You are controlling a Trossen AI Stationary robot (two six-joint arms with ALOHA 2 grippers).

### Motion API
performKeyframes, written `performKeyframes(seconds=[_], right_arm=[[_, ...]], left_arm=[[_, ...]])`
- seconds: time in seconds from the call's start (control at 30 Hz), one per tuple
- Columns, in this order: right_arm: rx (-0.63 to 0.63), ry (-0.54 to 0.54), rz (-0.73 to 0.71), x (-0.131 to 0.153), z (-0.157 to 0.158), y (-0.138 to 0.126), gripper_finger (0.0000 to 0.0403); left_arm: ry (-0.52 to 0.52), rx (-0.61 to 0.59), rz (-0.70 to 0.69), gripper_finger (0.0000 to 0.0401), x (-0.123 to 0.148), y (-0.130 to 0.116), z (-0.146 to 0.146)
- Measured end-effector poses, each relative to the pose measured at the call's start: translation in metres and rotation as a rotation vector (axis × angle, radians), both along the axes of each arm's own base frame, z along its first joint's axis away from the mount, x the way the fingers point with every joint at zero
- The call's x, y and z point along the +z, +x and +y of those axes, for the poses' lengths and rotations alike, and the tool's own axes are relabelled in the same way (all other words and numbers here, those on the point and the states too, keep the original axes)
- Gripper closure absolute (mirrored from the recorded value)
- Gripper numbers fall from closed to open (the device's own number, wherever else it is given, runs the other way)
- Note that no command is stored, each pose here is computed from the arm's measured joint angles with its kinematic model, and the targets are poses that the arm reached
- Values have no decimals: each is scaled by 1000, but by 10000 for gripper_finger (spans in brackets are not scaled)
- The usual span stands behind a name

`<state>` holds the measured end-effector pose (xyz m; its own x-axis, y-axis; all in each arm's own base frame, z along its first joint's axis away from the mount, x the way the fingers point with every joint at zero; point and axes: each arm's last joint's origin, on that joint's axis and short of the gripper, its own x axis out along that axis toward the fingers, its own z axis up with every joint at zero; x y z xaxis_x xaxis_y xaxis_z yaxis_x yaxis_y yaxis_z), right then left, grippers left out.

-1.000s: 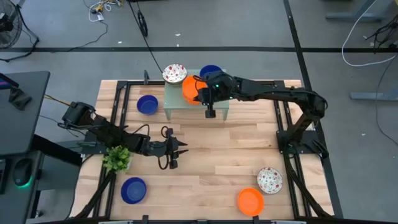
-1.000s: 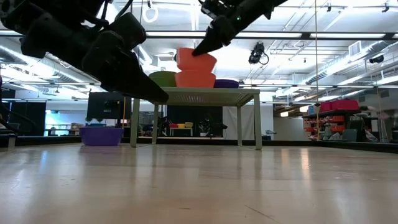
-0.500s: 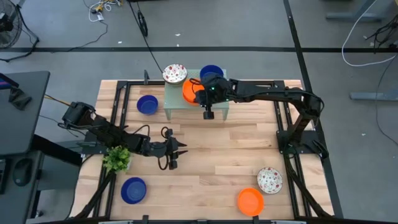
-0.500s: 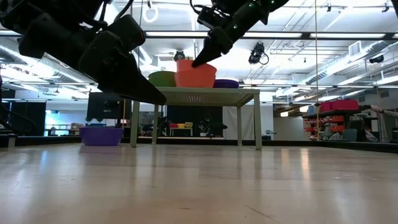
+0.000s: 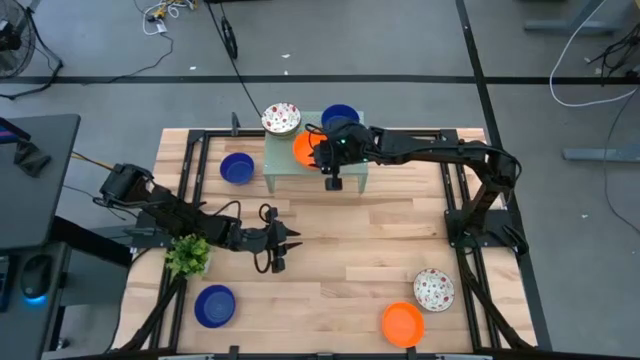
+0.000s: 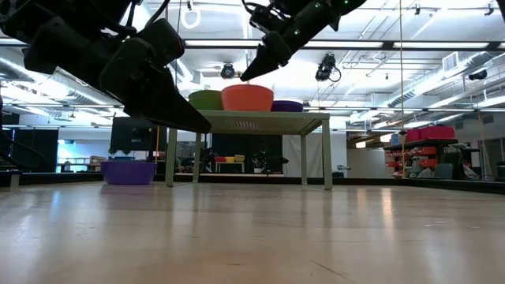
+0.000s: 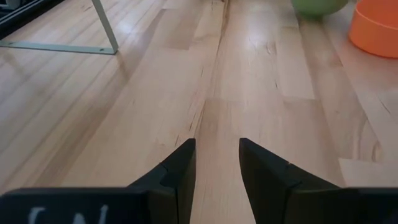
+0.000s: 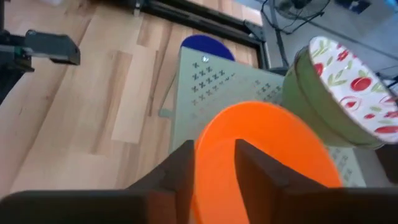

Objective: Pick & Place Mini bowls
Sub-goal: Stack the orange bowl on the orange bowl on the shelf, then stack the blue bowl on the blue bowls on the shelf

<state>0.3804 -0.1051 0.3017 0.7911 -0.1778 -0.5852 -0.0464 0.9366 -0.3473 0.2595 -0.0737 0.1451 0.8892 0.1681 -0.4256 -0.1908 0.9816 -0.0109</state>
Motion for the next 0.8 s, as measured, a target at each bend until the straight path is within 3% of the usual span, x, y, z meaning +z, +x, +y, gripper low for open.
performKeyframes(seconds=[0.17, 0.37, 0.57, 0.8], right_arm=[[12, -2, -56, 18, 12, -7, 246], [38, 140, -3, 25, 56, -16, 241], [107, 263, 154, -40, 121, -25, 254], [199, 423, 76, -106, 192, -52, 273]], left_arm=[[0, 0, 0, 275, 0, 0, 0], [-2, 1, 0, 275, 0, 0, 0], [-20, -67, 9, 275, 0, -1, -6], [55, -243, 54, 277, 18, 0, -50]])
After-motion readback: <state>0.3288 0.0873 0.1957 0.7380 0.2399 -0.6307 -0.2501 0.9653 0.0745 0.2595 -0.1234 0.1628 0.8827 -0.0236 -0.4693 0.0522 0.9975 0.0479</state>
